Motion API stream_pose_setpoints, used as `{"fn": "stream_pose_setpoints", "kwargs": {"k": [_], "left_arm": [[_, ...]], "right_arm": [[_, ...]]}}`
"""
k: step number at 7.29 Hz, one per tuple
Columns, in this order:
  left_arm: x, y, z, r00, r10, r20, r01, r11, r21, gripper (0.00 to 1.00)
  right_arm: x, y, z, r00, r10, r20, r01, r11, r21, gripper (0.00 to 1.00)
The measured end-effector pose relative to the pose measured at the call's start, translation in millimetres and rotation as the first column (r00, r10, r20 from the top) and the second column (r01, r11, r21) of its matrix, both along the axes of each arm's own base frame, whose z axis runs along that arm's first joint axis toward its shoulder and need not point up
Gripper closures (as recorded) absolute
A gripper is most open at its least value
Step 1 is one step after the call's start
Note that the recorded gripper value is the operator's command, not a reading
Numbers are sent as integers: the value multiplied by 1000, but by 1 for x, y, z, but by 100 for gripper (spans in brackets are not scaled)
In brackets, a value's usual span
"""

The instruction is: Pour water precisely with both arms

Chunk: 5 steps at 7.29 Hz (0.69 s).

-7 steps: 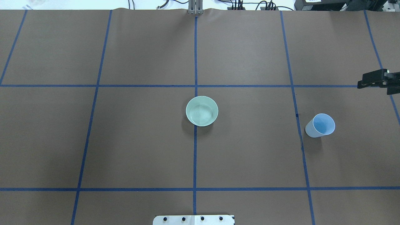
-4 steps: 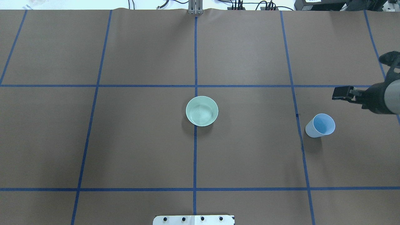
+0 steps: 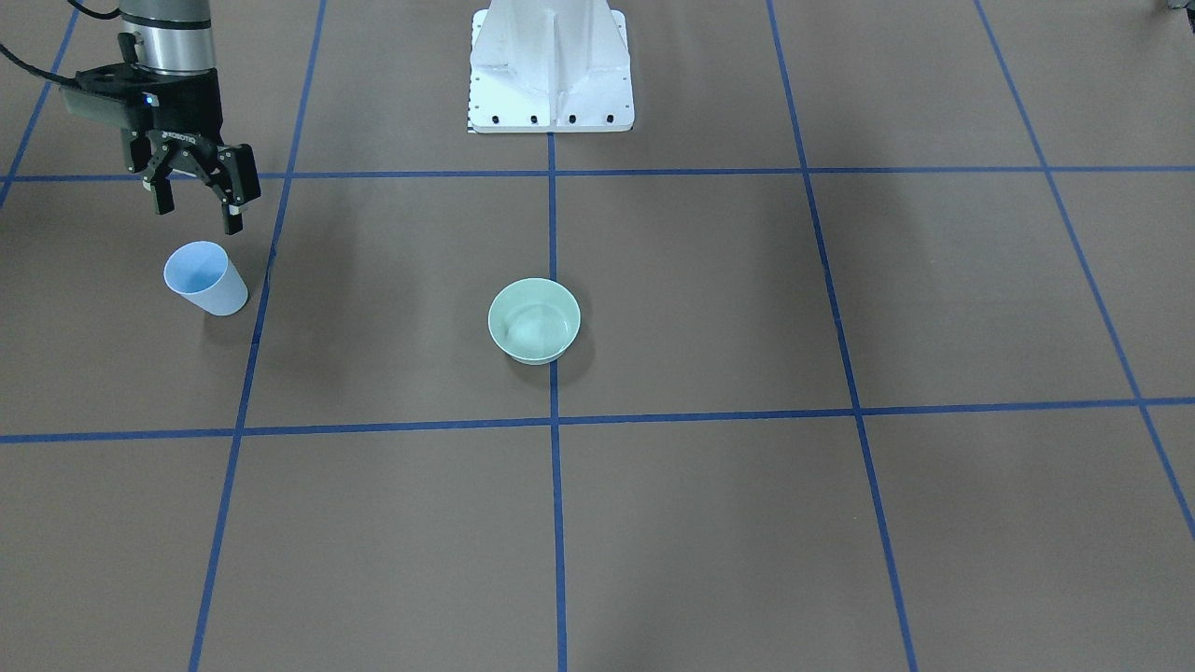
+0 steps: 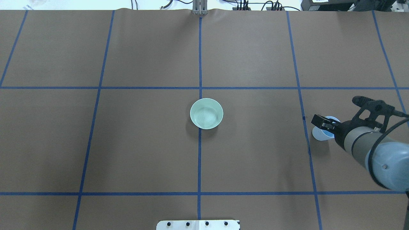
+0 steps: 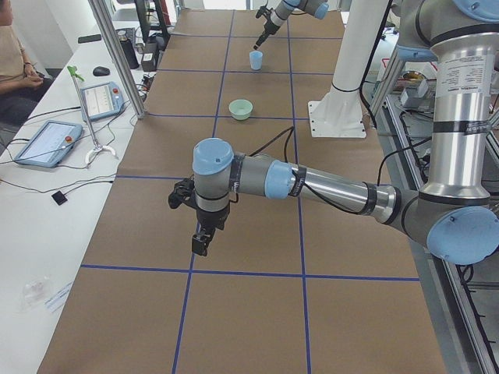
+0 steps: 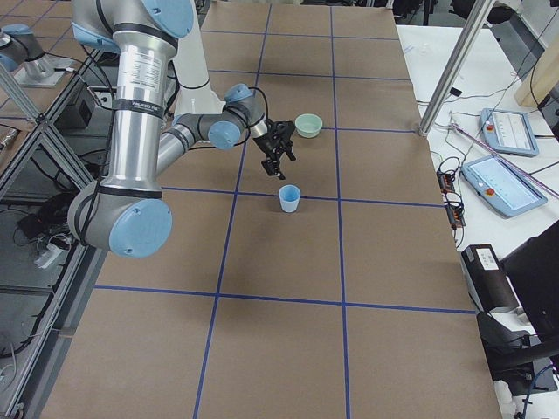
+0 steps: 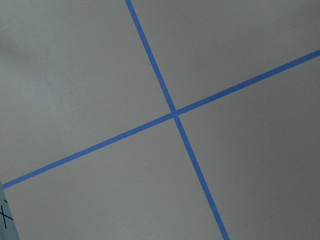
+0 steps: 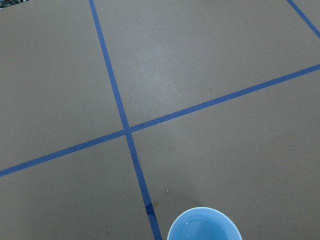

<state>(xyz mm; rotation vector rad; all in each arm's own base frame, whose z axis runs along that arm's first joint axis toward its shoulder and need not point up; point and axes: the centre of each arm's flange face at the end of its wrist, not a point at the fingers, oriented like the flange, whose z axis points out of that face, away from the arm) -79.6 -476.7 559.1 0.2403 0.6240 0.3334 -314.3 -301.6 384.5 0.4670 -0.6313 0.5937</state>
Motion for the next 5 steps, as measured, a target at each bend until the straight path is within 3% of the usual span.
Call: {"fn": "stream_pose_setpoints", "kwargs": {"k": [3, 5], "left_arm": [[0, 1, 1, 1000, 0, 0, 0, 1000, -2, 0], [0, 1, 1, 1000, 0, 0, 0, 1000, -2, 0]], "right_arm": [[-45, 35, 30, 985, 144, -97, -136, 987, 83, 1], [-79, 39, 62, 967, 220, -131, -202, 970, 136, 0]]}}
